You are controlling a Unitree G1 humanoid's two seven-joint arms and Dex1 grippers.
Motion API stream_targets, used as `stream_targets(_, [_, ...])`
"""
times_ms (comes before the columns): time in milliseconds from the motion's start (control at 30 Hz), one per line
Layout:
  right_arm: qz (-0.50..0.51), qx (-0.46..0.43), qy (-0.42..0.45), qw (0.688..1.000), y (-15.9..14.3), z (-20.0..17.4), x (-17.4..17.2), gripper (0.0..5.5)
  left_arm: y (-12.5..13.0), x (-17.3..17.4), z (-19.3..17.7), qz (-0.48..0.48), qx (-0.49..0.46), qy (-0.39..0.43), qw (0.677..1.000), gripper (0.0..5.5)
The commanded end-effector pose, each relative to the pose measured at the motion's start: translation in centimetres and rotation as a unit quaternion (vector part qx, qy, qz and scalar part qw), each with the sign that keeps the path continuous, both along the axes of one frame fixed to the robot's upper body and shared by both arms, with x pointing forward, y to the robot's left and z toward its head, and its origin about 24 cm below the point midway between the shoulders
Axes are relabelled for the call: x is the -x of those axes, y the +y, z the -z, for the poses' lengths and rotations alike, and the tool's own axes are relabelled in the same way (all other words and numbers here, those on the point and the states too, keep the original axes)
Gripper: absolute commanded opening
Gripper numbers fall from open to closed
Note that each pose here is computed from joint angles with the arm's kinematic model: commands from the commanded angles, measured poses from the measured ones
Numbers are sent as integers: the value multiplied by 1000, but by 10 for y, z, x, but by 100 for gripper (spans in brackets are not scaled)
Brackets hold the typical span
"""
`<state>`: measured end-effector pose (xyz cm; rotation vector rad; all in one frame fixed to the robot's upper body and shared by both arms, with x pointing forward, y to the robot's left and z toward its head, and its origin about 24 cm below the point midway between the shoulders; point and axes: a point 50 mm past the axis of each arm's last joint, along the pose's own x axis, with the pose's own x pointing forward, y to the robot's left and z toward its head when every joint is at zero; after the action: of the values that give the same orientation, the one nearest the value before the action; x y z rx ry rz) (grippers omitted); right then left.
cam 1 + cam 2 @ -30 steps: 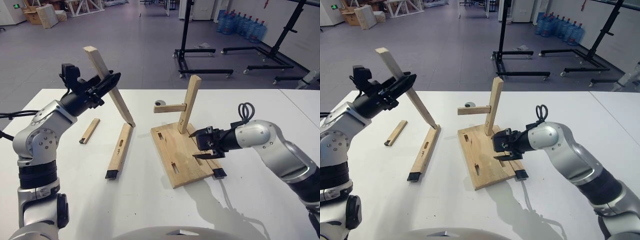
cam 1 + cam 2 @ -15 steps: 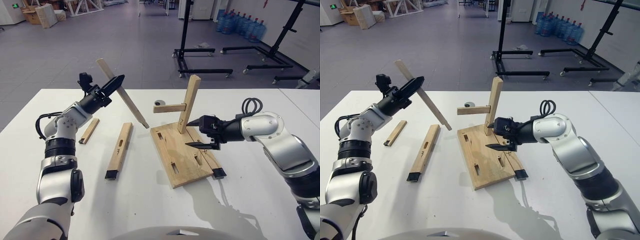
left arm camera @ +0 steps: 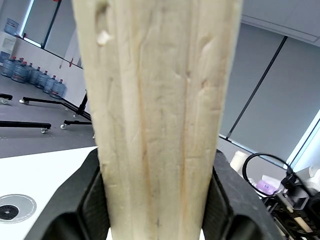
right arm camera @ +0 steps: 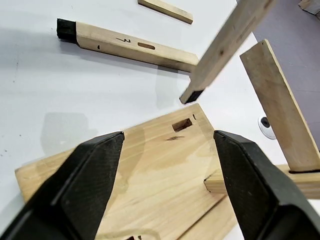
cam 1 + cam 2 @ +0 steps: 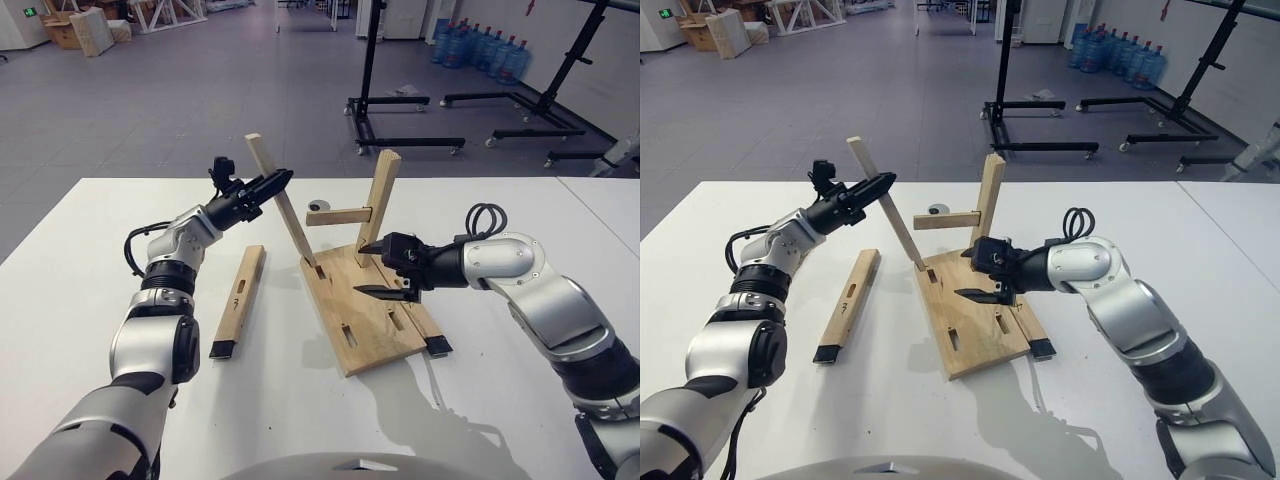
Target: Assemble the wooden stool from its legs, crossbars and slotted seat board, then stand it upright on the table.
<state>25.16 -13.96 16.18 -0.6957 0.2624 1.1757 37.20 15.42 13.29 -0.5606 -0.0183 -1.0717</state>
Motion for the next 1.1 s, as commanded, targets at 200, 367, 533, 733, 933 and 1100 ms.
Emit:
stream_targets(200, [-1, -19, -5, 1000, 16, 0, 4, 332, -20, -7, -7, 32, -59, -31, 997, 202])
stream_targets(367, [-5, -24, -1, 1000, 19, 1, 6, 332, -11, -5, 0, 23, -26, -12, 999, 202])
stream_targets(533, [-5, -23, 0, 1000, 17, 2, 7, 332, 12, 4, 10, -12, 15, -5, 1000, 202])
stream_targets(733, [5, -21, -2, 1000, 13, 1, 5, 332, 21, 29, 16, -102, -43, -88, 990, 202])
stream_targets(933, [-1, -19, -5, 1000, 15, -1, 1, 332, 11, 34, 15, -58, 57, -53, 995, 202])
stream_targets(1100, [-9, -16, -5, 1000, 16, -3, 1, 332, 9, 37, 10, -33, 95, -60, 993, 202])
